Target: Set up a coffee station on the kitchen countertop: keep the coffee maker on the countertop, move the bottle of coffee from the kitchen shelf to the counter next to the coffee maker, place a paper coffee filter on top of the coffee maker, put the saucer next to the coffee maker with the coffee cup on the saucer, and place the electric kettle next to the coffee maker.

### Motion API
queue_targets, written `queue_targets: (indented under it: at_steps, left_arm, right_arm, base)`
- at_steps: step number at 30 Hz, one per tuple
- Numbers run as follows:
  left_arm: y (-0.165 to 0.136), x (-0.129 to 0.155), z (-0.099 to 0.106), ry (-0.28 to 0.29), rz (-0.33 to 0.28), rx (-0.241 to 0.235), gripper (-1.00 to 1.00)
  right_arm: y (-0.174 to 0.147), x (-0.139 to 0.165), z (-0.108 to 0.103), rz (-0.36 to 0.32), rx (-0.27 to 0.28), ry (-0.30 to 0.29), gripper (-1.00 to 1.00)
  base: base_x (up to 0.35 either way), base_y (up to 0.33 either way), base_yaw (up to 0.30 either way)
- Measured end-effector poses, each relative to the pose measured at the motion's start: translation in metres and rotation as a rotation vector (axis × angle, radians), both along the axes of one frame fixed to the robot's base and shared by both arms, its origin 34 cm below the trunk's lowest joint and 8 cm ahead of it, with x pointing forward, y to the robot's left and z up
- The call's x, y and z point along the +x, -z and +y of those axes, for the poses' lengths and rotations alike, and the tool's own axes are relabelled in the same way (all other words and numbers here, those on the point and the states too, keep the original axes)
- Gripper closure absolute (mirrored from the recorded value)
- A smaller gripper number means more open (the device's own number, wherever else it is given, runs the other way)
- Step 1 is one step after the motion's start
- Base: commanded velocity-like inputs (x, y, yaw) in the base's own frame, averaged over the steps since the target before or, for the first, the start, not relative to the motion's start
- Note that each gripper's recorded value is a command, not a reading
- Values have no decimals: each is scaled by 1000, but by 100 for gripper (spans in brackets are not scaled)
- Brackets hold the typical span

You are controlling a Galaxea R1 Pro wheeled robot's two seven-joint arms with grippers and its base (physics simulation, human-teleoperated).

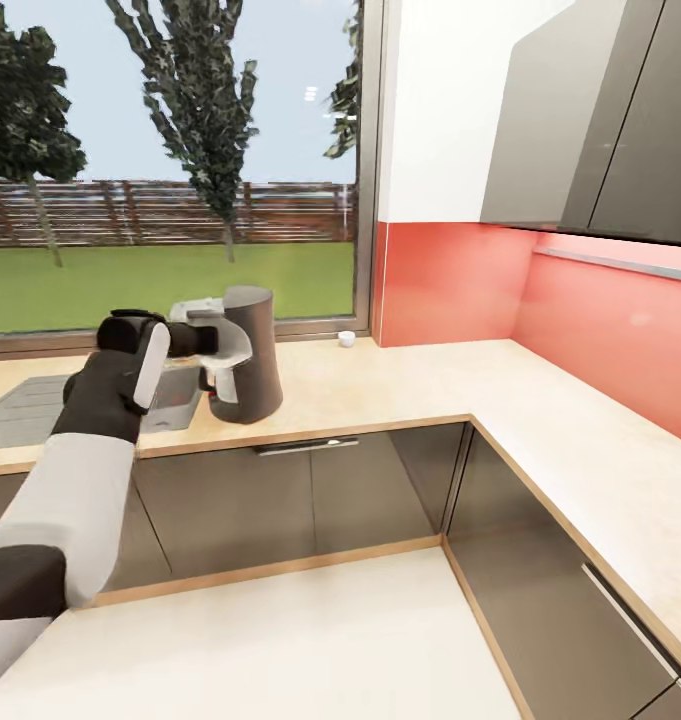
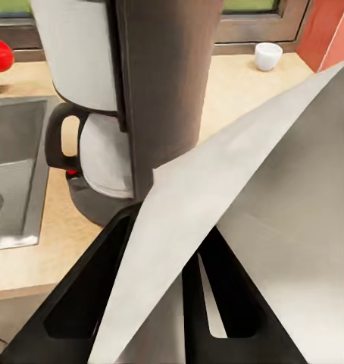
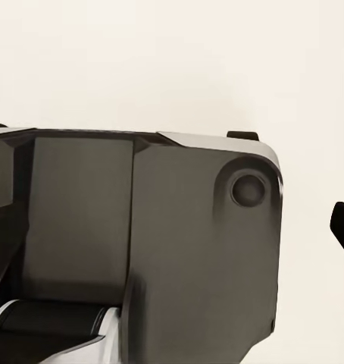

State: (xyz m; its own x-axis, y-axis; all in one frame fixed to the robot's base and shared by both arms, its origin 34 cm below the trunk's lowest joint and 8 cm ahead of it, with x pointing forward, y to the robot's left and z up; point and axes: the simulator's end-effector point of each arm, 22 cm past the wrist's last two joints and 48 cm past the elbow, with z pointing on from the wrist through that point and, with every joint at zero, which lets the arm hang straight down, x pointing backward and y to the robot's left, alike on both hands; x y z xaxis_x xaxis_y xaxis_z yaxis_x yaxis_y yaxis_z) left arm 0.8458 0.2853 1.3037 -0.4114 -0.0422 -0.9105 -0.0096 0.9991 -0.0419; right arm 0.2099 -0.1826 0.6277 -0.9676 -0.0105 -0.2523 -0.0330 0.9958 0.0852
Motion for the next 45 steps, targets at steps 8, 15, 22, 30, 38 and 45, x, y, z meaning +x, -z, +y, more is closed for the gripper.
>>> queue_targets:
  at_steps: [8,15,22,30,38,45]
  left_arm:
    - [-29,35,26,-31,207,-50,100]
    - [-66,21,82,-118,307,-49,100]
    - [-72,5,130,-191,354,29,100]
    - [-95,-9,97,115,403,170,100]
    - [-54,-82,58,599,689,312,100]
    - [-57,-84,61,623,694,371,100]
  right_arm:
    - [0,-2,0,3,0,0,-100]
    - [0,-3,2,7,4,-5,-100]
    - [0,-4,4,8,8,-11,-100]
    - [0,-4,3,9,7,-8,-100]
    - [1,-4,1,9,2,-2,-100]
    - [1,-4,0,7,0,-1,-100]
  base:
    - [0,0,0]
    - [0,0,0]
    - [0,0,0]
    - [0,0,0]
    - [0,0,0]
    - [33,22,0]
